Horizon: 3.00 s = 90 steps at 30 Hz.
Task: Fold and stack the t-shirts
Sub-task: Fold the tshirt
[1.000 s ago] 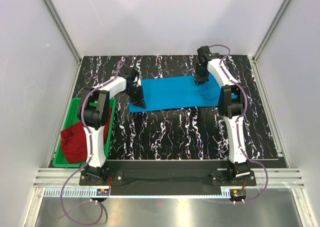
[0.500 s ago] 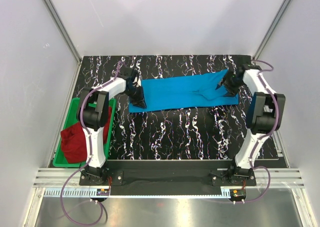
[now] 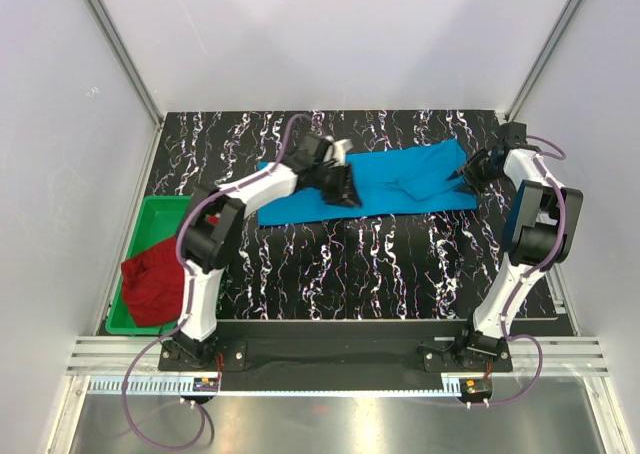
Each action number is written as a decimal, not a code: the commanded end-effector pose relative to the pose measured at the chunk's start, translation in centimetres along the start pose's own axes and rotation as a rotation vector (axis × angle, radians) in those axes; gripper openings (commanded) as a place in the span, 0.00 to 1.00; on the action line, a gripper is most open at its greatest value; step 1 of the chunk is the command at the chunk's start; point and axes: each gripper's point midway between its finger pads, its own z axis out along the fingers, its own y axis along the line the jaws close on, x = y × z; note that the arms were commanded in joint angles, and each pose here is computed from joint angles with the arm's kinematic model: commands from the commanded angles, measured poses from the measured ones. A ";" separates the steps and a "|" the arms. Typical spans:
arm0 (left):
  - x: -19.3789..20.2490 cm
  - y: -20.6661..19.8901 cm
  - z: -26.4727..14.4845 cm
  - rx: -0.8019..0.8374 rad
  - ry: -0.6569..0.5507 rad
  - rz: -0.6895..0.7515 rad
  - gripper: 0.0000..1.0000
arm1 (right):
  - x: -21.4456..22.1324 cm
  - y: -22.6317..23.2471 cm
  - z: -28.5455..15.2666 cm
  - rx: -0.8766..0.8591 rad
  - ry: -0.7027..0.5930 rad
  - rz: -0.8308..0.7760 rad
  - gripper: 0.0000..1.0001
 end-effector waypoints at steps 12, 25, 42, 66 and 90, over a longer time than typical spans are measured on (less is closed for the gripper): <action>-4.1 0.5 6.1 0.013 -0.073 -0.185 0.37 | -1.4 -4.4 2.5 0.084 -0.038 0.016 0.30; -4.0 -8.9 3.5 0.270 -0.112 -0.037 0.56 | 4.4 -6.0 -0.2 0.094 0.049 0.106 0.32; -2.5 -13.3 10.8 0.366 -0.156 -0.191 0.51 | -1.3 -2.7 -1.4 0.029 -0.030 -0.046 0.63; -3.1 -10.1 13.9 0.167 -0.190 -0.267 0.50 | -1.9 -3.1 -0.5 0.019 -0.012 -0.031 0.63; -5.2 -13.7 13.5 0.352 -0.183 -0.349 0.10 | 0.0 -4.0 0.7 -0.005 0.041 0.014 0.49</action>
